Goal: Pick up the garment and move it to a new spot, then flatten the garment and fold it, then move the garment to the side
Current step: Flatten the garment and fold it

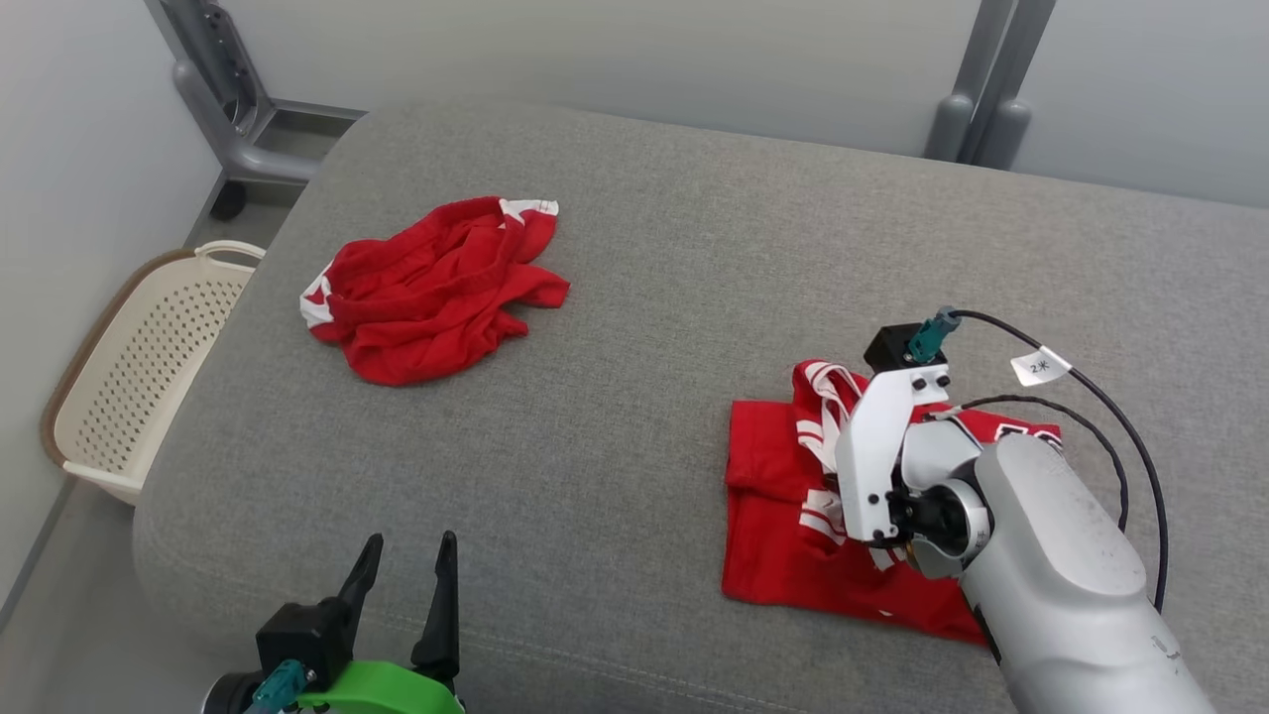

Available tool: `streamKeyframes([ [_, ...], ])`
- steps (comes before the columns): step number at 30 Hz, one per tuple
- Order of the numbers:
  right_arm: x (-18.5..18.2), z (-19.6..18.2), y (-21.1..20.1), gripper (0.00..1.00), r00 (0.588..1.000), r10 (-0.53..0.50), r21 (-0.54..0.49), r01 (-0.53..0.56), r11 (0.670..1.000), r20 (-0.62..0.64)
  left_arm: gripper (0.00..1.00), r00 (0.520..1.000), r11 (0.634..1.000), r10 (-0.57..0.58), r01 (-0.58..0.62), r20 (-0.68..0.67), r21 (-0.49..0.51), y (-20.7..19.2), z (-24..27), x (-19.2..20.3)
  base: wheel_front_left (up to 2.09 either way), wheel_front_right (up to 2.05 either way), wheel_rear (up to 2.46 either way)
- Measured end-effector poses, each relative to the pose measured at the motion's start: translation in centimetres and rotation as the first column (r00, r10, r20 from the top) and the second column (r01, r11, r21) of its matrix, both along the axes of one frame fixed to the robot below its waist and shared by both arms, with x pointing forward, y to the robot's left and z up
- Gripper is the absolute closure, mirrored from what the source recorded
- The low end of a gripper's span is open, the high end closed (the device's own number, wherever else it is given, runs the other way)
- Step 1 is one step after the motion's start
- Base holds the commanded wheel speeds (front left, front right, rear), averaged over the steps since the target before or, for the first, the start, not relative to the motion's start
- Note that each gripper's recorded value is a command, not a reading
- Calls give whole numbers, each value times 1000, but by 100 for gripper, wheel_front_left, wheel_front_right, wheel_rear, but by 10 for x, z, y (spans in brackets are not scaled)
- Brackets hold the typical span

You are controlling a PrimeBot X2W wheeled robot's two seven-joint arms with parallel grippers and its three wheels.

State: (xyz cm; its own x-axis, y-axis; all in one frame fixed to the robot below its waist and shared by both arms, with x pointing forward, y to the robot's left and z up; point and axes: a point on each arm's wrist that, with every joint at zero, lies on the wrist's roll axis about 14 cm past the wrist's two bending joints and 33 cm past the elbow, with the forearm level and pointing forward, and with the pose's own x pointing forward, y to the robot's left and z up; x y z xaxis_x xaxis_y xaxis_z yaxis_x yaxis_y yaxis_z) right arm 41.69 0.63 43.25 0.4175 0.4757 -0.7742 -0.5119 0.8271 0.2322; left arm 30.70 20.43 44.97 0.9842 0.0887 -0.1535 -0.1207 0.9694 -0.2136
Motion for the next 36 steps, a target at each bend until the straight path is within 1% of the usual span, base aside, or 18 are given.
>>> streamKeyframes([
  [8,-1,-20,19,100,998,52,-3,-52,999,-47,0,999,1000,27,-27,-25,-4,5,-7,-2,0,0,0],
  [21,-3,-23,48,100,992,112,42,-110,993,-53,0,998,999,52,-52,-27,-5,11,-9,-5,0,0,0],
  [25,-3,-24,51,100,991,120,35,-118,992,-51,0,998,998,56,-56,-27,-6,12,-9,-7,0,0,0],
  [26,-3,-24,51,76,992,118,38,-117,992,-49,0,998,998,57,-57,-27,-6,12,-9,-7,0,0,0],
  [27,-2,-24,52,0,992,114,50,-112,992,-45,0,998,998,58,-58,-27,-6,13,-9,-7,0,0,0],
  [29,-2,-21,55,0,994,99,84,-95,992,-46,0,998,998,60,-60,-26,-5,13,-9,-6,0,0,0],
  [33,4,0,68,0,997,70,212,-63,975,-28,0,998,998,55,-55,-23,-4,13,-8,-4,0,0,0],
  [36,17,17,68,0,999,40,247,-47,968,34,0,999,999,47,-48,-17,-3,11,-7,-1,0,0,0],
])
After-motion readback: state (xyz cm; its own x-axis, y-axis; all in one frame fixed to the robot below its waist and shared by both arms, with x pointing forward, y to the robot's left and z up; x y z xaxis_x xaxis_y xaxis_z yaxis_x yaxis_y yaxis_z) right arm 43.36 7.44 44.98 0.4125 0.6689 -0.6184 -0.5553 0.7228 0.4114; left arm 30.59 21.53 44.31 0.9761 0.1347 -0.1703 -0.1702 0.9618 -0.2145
